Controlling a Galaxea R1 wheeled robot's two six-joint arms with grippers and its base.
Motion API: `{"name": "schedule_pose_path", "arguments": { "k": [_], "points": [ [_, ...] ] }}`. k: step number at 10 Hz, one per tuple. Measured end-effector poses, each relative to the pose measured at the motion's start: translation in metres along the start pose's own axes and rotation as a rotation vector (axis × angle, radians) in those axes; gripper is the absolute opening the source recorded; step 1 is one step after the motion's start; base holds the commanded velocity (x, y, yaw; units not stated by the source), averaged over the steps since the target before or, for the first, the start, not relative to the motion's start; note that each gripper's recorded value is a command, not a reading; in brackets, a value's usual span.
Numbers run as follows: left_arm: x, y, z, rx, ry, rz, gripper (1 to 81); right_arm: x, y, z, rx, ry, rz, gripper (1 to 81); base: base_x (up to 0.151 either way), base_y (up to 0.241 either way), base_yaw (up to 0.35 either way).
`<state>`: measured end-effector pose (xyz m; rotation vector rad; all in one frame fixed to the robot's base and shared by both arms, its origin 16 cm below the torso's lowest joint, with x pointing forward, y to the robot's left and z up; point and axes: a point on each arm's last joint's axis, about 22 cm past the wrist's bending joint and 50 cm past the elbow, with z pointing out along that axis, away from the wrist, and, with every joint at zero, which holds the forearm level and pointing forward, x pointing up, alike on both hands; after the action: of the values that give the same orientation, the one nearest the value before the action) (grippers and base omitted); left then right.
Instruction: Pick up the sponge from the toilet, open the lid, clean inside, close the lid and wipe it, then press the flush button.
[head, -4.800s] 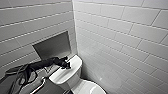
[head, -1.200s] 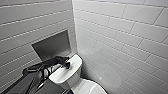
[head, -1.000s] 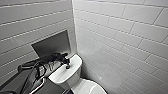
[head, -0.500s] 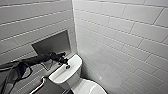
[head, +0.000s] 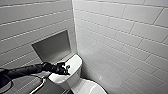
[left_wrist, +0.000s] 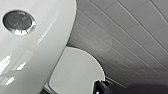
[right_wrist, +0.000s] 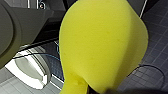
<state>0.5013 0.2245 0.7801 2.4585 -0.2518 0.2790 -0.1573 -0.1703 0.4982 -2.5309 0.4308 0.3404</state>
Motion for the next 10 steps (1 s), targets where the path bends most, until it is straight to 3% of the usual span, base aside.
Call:
{"name": "schedule_pose_path", "arguments": {
  "k": [3,4,6,10],
  "points": [
    [-0.149,-0.009,0.024,-0.048,-0.093,-0.066,1.0,0.007,0.007,0.013,-0.032,0.027,-0.019,1.0,0.0,0.0,0.0],
    [-0.215,-0.016,0.03,-0.047,-0.13,-0.115,1.0,0.014,0.009,0.017,-0.044,0.047,-0.031,1.0,0.0,0.0,0.0],
    [-0.333,-0.032,0.031,-0.016,-0.182,-0.197,1.0,0.028,0.012,0.022,-0.059,0.082,-0.055,1.0,0.0,0.0,0.0],
    [-0.49,-0.058,0.053,0.073,-0.202,-0.248,1.0,0.047,0.0,0.029,-0.045,0.134,-0.096,1.0,0.0,0.0,0.0]
  ]
}}
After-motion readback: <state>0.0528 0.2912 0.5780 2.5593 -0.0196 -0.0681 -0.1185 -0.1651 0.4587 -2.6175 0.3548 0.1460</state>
